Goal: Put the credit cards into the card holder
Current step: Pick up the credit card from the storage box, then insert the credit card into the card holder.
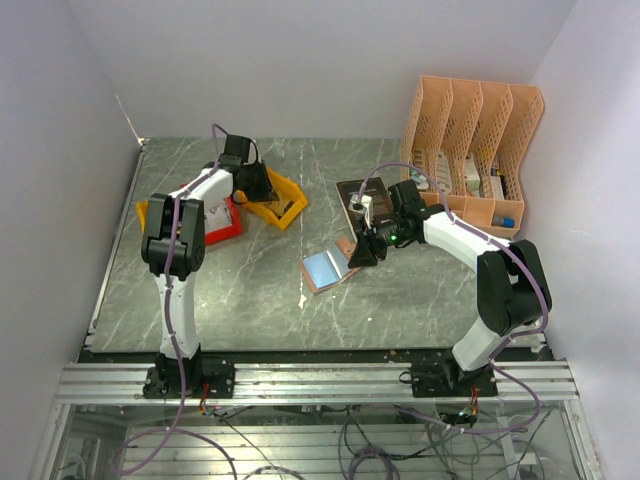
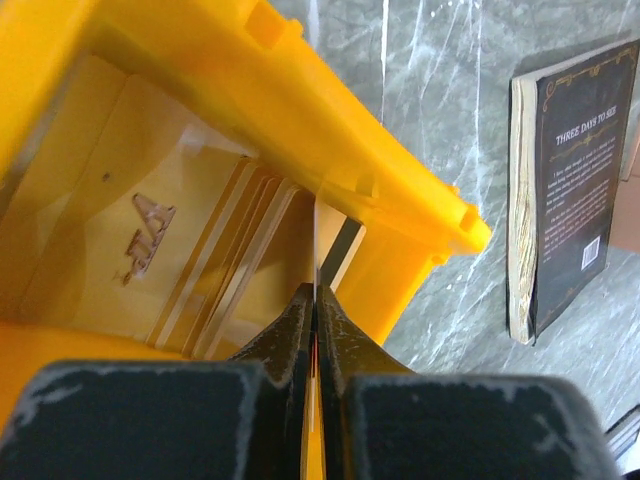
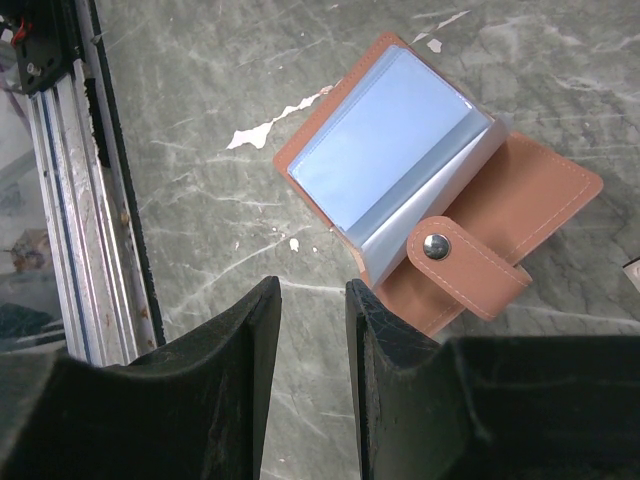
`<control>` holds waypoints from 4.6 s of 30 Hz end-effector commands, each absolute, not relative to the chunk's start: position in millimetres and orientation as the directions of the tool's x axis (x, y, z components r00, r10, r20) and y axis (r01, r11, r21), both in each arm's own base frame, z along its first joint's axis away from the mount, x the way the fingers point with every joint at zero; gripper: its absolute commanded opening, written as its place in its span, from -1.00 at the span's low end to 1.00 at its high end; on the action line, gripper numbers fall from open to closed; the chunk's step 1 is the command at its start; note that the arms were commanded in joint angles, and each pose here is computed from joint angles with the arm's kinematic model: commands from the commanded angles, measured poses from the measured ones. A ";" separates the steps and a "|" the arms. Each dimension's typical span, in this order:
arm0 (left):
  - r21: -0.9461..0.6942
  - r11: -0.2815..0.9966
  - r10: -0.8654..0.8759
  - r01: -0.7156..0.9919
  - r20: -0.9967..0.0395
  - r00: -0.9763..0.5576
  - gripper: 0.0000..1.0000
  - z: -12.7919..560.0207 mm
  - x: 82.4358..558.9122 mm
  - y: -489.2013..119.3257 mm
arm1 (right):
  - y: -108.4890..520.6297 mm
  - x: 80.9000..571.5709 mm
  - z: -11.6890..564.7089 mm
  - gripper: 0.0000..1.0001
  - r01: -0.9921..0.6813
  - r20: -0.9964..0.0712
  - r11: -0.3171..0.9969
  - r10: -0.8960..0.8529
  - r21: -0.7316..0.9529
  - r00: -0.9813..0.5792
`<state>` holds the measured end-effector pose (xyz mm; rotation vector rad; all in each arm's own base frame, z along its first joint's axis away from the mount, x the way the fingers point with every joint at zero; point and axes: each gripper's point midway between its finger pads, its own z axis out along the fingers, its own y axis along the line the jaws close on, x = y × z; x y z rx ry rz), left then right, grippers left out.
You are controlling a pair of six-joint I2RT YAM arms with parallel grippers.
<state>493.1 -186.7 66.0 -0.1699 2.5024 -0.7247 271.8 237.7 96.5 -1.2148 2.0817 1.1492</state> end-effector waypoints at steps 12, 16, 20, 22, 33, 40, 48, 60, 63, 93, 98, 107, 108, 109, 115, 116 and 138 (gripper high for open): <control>-0.527 0.840 -0.129 0.130 -0.427 -0.895 -0.46 50.0 484.4 -211.5 | 238.2 278.4 112.1 -0.35 -0.884 -0.756 0.247 -0.458 0.398 -0.468; -0.510 0.851 -0.112 0.125 -0.410 -0.905 -0.44 41.8 482.9 -211.5 | 238.3 278.3 112.0 -0.35 -0.884 -0.756 0.247 -0.458 0.397 -0.467; -0.472 0.872 -0.087 0.127 -0.404 -0.910 -0.48 35.7 481.5 -208.7 | 238.0 278.1 112.1 -0.35 -0.883 -0.755 0.247 -0.458 0.399 -0.469; -0.463 0.876 -0.079 0.134 -0.412 -0.908 -0.67 38.3 482.2 -208.4 | 238.0 278.4 112.2 -0.35 -0.883 -0.756 0.247 -0.457 0.398 -0.469; -0.326 0.927 -0.067 0.184 -0.628 -0.776 -0.86 130.8 509.6 -185.9 | 239.2 274.9 113.0 -0.35 -0.885 -0.758 0.224 -0.458 0.407 -0.465; -0.281 0.939 -0.048 0.198 -0.677 -0.735 -0.86 164.7 489.4 -172.0 | 239.7 272.0 119.5 -0.33 -0.898 -0.776 0.198 -0.452 0.394 -0.440; -0.507 0.767 -0.183 0.393 -0.761 -0.622 -0.86 226.0 415.0 -206.3 | 235.0 270.3 141.1 -0.31 -0.934 -0.826 0.161 -0.437 0.318 -0.356; -0.598 0.399 -0.453 0.695 -0.788 -0.418 -0.86 298.6 305.5 -236.9 | 246.5 288.3 235.5 0.58 -0.987 -0.945 0.127 -0.300 0.098 -0.132; -0.558 0.353 -0.490 0.751 -0.794 -0.360 -0.86 309.2 283.7 -239.2 | 263.5 286.6 258.1 0.99 -0.973 -0.950 0.020 -0.212 0.230 -0.229; -0.511 0.128 -0.644 0.850 -0.694 -0.321 -0.86 323.0 225.1 -278.9 | 268.8 260.2 282.2 0.91 -0.870 -0.876 -0.108 -0.067 0.482 -0.477; -0.511 0.133 -0.630 0.849 -0.705 -0.326 -0.87 320.6 222.3 -288.4 | 265.5 263.6 285.4 0.76 -0.846 -0.849 -0.071 -0.046 0.528 -0.526; -0.503 0.136 -0.609 0.854 -0.722 -0.328 -0.86 319.8 216.8 -299.2 | 266.1 262.0 291.8 0.42 -0.816 -0.819 -0.071 -0.037 0.574 -0.573; -0.503 0.135 -0.606 0.853 -0.723 -0.330 -0.86 319.3 216.9 -300.2 | 267.6 260.2 293.1 0.36 -0.817 -0.820 -0.077 -0.038 0.572 -0.570; -0.505 0.135 -0.606 0.853 -0.723 -0.332 -0.86 319.0 217.2 -300.9 | 268.6 257.4 290.1 0.31 -0.812 -0.816 -0.080 -0.043 0.578 -0.577; -0.519 0.126 -0.596 0.845 -0.721 -0.354 -0.86 313.4 219.4 -306.4 | 275.7 243.8 284.2 0.10 -0.801 -0.809 -0.110 -0.085 0.588 -0.582; -0.521 0.122 -0.594 0.845 -0.720 -0.358 -0.86 312.9 219.5 -307.6 | 277.7 244.8 290.6 0.07 -0.810 -0.818 -0.117 -0.085 0.575 -0.569; -0.527 0.152 -0.601 0.836 -0.721 -0.345 -0.86 307.6 222.3 -304.5 | 253.0 254.8 299.5 0.16 -0.830 -0.834 -0.076 -0.037 0.552 -0.551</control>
